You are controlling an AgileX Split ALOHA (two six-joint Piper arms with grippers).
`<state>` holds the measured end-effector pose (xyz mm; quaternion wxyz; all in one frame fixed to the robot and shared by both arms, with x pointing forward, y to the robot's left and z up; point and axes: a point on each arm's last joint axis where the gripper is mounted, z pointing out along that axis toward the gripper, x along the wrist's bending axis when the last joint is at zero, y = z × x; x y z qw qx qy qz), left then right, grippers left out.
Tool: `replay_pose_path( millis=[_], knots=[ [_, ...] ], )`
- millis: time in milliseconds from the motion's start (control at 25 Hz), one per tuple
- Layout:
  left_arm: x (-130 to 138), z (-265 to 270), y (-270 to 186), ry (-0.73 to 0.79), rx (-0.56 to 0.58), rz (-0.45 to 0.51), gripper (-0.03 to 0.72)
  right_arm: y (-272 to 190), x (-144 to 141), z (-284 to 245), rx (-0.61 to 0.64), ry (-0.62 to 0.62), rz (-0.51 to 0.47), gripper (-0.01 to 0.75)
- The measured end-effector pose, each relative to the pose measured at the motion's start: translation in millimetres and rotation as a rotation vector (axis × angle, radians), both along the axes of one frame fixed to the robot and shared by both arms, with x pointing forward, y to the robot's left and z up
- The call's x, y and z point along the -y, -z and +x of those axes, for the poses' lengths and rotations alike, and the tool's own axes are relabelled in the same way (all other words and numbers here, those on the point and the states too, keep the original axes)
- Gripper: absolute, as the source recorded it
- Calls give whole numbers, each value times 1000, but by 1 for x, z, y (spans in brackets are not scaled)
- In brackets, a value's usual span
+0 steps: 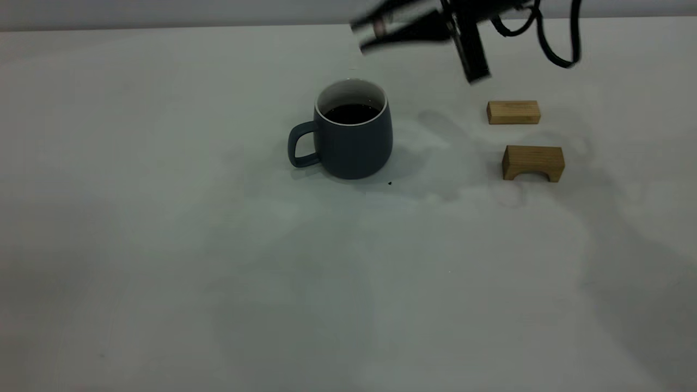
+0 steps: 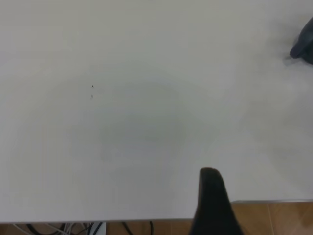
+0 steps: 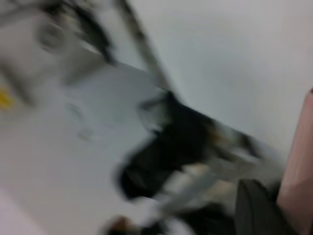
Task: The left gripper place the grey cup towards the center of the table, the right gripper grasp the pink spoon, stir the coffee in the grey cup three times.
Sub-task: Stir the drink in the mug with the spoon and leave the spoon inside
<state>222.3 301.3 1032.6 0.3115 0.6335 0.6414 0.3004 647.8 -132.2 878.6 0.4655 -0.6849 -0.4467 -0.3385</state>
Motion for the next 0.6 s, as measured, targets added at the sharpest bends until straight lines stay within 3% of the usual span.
replay_pose_path(
  millis=[160,400,480,600],
  knots=[
    [0,0,0,0,0,0,567,-10,-2,10,-238,189,141,130],
    [0,0,0,0,0,0,567,-14,-9,11,-815,362,251,130],
    [0,0,0,0,0,0,567,-14,-14,10,-933,383,260,130],
    [0,0,0,0,0,0,567,-14,-20,7,-997,385,259,130]
  ],
)
